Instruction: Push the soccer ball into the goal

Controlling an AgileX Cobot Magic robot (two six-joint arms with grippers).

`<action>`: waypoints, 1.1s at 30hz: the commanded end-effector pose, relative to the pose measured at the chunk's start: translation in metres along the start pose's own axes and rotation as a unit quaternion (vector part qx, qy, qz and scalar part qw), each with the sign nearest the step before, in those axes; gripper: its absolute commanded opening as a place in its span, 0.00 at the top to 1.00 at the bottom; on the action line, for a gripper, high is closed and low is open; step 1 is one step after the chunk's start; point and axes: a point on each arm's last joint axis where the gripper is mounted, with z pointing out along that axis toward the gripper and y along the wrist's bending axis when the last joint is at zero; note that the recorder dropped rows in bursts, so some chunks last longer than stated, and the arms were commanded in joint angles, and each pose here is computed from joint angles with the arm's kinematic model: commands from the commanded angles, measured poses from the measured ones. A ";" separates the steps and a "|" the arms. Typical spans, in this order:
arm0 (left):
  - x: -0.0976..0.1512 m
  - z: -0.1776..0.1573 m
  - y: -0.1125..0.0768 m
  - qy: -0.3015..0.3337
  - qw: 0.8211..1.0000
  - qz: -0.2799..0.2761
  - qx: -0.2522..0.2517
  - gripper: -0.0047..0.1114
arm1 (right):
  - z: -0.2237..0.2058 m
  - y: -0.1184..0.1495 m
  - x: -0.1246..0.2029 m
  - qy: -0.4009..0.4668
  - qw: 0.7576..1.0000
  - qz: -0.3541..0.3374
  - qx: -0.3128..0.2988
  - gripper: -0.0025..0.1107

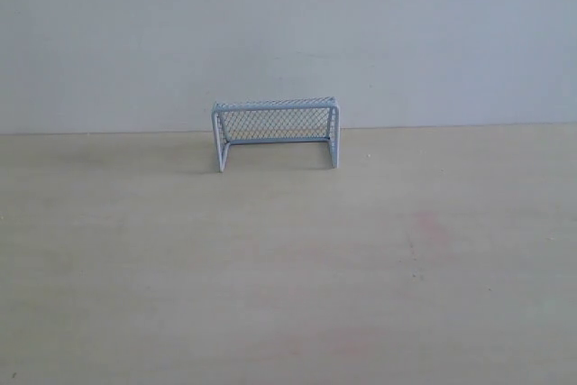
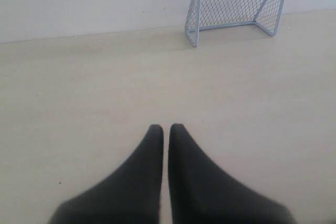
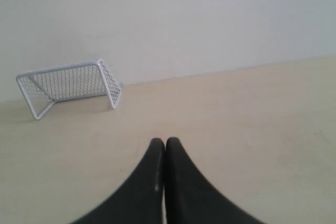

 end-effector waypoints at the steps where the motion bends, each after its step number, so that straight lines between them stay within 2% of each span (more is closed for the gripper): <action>1: 0.001 0.000 0.000 -0.002 1.000 -0.001 0.002 0.92 | -0.001 -0.003 0.009 0.040 0.999 -0.019 0.015 0.98; 5: 0.001 0.000 0.000 -0.002 1.000 -0.001 0.002 0.92 | -0.002 -0.005 0.017 0.085 0.995 -0.054 0.023 0.98; 12: 0.001 0.000 0.000 -0.002 1.000 -0.001 0.002 0.92 | -0.002 -0.009 0.017 0.088 0.994 -0.043 0.055 0.98; 33: 0.001 0.000 0.000 -0.002 1.000 -0.001 0.002 0.92 | -0.002 -0.009 0.017 0.086 0.994 -0.043 0.054 0.98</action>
